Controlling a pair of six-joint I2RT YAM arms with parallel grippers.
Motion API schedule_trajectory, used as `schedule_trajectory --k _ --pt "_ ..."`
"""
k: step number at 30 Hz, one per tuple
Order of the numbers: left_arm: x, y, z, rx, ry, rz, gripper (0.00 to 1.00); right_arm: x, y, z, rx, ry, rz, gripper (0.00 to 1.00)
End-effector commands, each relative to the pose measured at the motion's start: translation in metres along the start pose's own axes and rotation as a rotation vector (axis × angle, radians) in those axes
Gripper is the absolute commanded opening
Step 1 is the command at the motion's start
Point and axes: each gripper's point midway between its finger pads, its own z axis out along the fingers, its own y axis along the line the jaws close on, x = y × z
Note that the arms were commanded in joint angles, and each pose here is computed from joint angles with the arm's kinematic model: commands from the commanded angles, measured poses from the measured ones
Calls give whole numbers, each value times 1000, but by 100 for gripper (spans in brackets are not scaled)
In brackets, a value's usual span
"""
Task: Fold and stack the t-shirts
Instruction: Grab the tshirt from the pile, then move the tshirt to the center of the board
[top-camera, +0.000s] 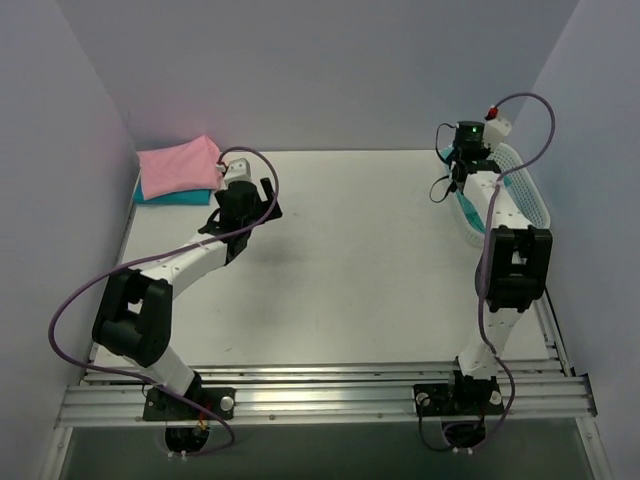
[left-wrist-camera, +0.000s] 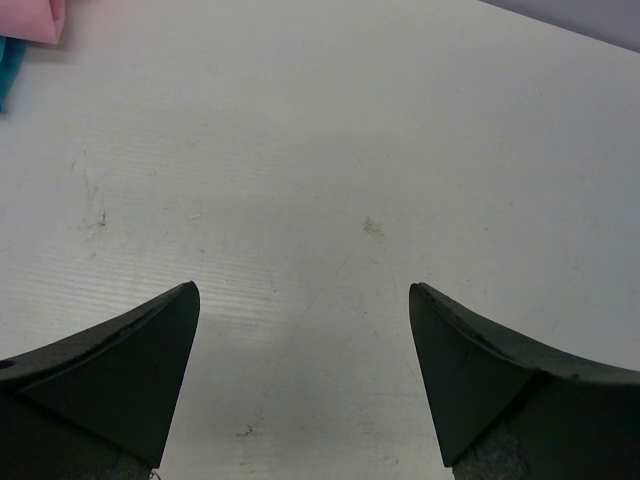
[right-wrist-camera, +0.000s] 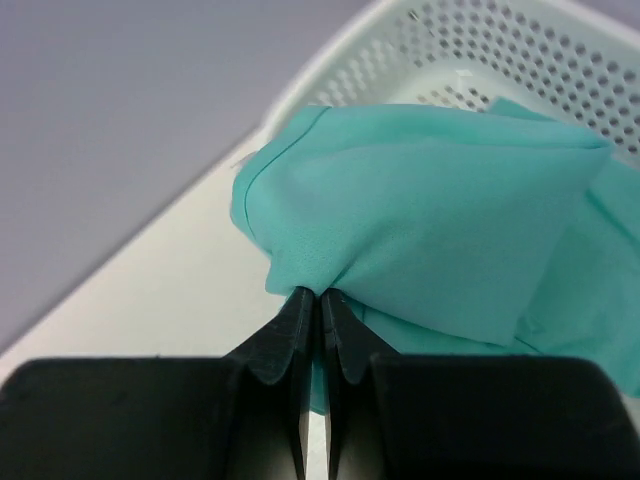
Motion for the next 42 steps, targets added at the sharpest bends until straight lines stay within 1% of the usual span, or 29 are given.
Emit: schedule_trajectory --k 1,3,4,5,7,10,11,13,14,16,17,18,19,20,21,22,23,24,25,26,27,28,29,32,33,34,37,39,42 --pt "-30 -9 -12 48 -82 -28 95 -77 50 -80 -119 -177 22 0" --pt "-31 -10 -12 55 -85 -31 95 -96 80 -119 -192 -225 2 0" --pt "-31 -11 -12 56 -84 -31 95 -87 105 -144 -241 -226 -52 0" --pt "-30 -10 -12 56 -83 -31 95 -91 120 -165 -286 -243 -59 0" --pt "-31 -10 -13 55 -81 -30 95 -76 155 -206 -394 -219 -115 0" --pt "-33 -9 -16 51 -90 -34 95 -65 188 -251 -523 -207 -148 0" --pt "-35 -9 -17 50 -94 -33 95 -52 203 -272 -575 -192 -163 0" --pt "-39 -6 -21 38 -104 -35 95 -37 211 -286 -613 -163 -181 0" --pt "-41 -3 -22 30 -112 -37 95 -26 217 -300 -662 -136 -174 0" --pt "-48 2 -28 9 -134 -43 95 -11 223 -309 -714 -104 -152 0" --pt "-50 6 -30 -3 -143 -48 95 14 221 -305 -727 -51 -162 0" --pt "-50 12 -33 -25 -153 -57 95 26 225 -307 -744 -39 -156 2" --pt "-57 15 -38 -34 -174 -68 95 56 218 -292 -710 16 -170 11" --pt "-59 16 -41 -35 -185 -75 95 73 216 -285 -700 41 -194 20" --pt "-61 18 -45 -36 -195 -85 95 92 221 -286 -734 85 -203 58" --pt "-63 19 -48 -36 -205 -92 95 112 221 -282 -737 122 -216 75" --pt "-64 20 -49 -40 -216 -102 95 148 220 -271 -730 182 -257 94" --pt "-65 22 -52 -41 -224 -108 95 169 228 -280 -771 218 -280 100" --pt "-65 23 -52 -42 -226 -112 95 198 228 -270 -745 256 -311 100" --pt "-64 24 -53 -47 -227 -115 95 214 229 -267 -738 282 -328 100" --pt "-65 24 -54 -47 -227 -115 95 225 236 -276 -758 303 -344 100" --pt "-65 24 -54 -47 -226 -114 94 244 235 -269 -739 328 -374 100" --pt "-63 24 -53 -43 -221 -113 94 249 234 -270 -723 338 -396 100" --pt "-59 17 -47 -10 -197 -97 94 241 232 -273 -698 298 -396 100" --pt "-49 13 -39 1 -167 -82 94 242 222 -270 -673 294 -406 100" --pt "-51 7 -35 24 -162 -76 94 224 215 -269 -634 241 -395 100" --pt "-33 -23 -14 162 -99 -51 94 203 180 -260 -505 169 -409 100" --pt "-13 -26 6 167 -45 -45 94 194 165 -259 -471 141 -412 100" --pt "-4 -38 27 189 -2 -49 94 182 144 -260 -428 108 -410 100"
